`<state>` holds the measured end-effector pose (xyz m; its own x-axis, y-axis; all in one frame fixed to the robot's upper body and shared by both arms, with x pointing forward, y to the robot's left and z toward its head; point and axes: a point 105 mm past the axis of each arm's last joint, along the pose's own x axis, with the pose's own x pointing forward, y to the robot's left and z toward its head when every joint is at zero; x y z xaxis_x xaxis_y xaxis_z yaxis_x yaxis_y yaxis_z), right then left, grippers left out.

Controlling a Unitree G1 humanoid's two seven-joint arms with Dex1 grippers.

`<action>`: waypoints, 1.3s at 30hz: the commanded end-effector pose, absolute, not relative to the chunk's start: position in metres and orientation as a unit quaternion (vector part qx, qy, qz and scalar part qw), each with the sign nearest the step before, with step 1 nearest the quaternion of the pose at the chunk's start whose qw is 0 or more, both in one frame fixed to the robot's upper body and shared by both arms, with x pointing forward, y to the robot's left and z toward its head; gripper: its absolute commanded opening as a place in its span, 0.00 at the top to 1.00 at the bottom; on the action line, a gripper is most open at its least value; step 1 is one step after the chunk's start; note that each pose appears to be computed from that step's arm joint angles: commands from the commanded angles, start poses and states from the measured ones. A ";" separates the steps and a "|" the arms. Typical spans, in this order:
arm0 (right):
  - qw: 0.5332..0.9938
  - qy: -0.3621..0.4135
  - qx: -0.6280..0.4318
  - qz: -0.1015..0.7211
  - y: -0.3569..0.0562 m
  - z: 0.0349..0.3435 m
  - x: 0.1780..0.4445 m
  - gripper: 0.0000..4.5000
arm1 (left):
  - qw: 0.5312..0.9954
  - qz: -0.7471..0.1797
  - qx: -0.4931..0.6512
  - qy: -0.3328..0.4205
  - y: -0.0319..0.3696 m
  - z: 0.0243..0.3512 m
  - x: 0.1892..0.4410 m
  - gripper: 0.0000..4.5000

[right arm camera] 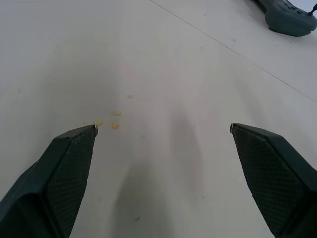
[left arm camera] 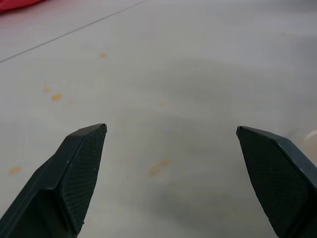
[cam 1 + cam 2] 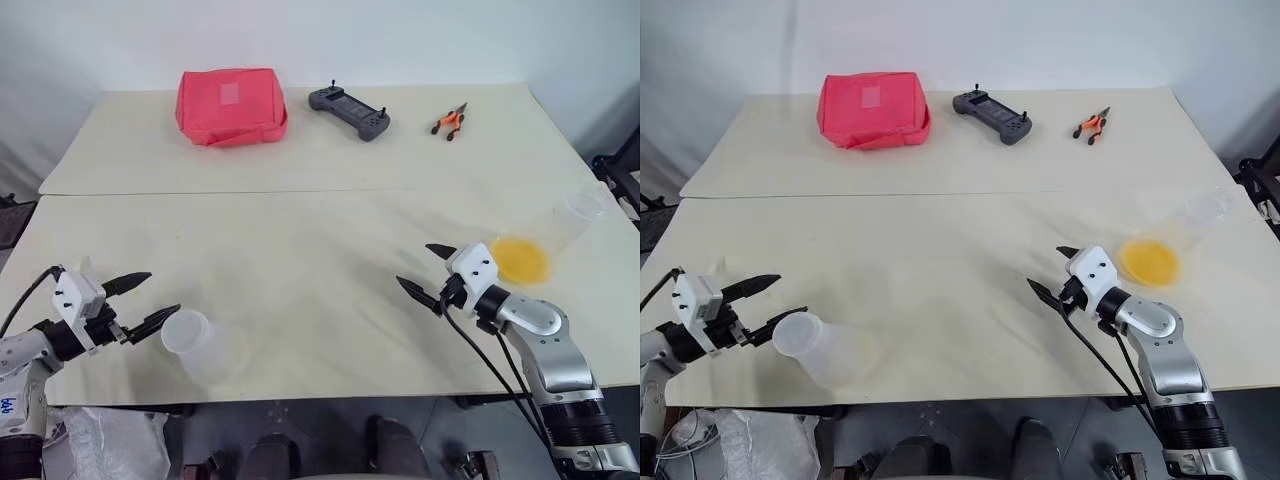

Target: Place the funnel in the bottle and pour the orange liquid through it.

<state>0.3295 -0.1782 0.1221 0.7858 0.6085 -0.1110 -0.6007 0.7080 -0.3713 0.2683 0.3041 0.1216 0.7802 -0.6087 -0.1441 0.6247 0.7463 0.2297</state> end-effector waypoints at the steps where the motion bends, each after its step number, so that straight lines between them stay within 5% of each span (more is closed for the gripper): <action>1: 0.925 -0.033 -0.205 0.317 -0.183 0.137 0.328 0.00 | 0.937 -0.325 0.129 0.020 0.306 0.128 0.268 0.01; 12: 0.921 -0.030 -0.204 0.329 -0.179 0.135 0.336 0.00 | 0.948 -0.300 0.095 0.043 0.304 0.135 0.266 0.01; 20: 0.908 -0.021 -0.199 0.369 -0.166 0.132 0.341 0.00 | 0.951 -0.277 0.133 -0.027 0.319 0.157 0.245 0.01; 32: 0.884 -0.011 -0.185 0.429 -0.150 0.134 0.348 0.00 | 0.926 -0.364 0.097 0.038 0.291 0.150 0.160 0.01; 39: 0.806 -0.005 -0.148 0.574 -0.131 0.142 0.304 0.00 | 0.913 -0.399 0.073 0.043 0.256 0.147 0.152 0.01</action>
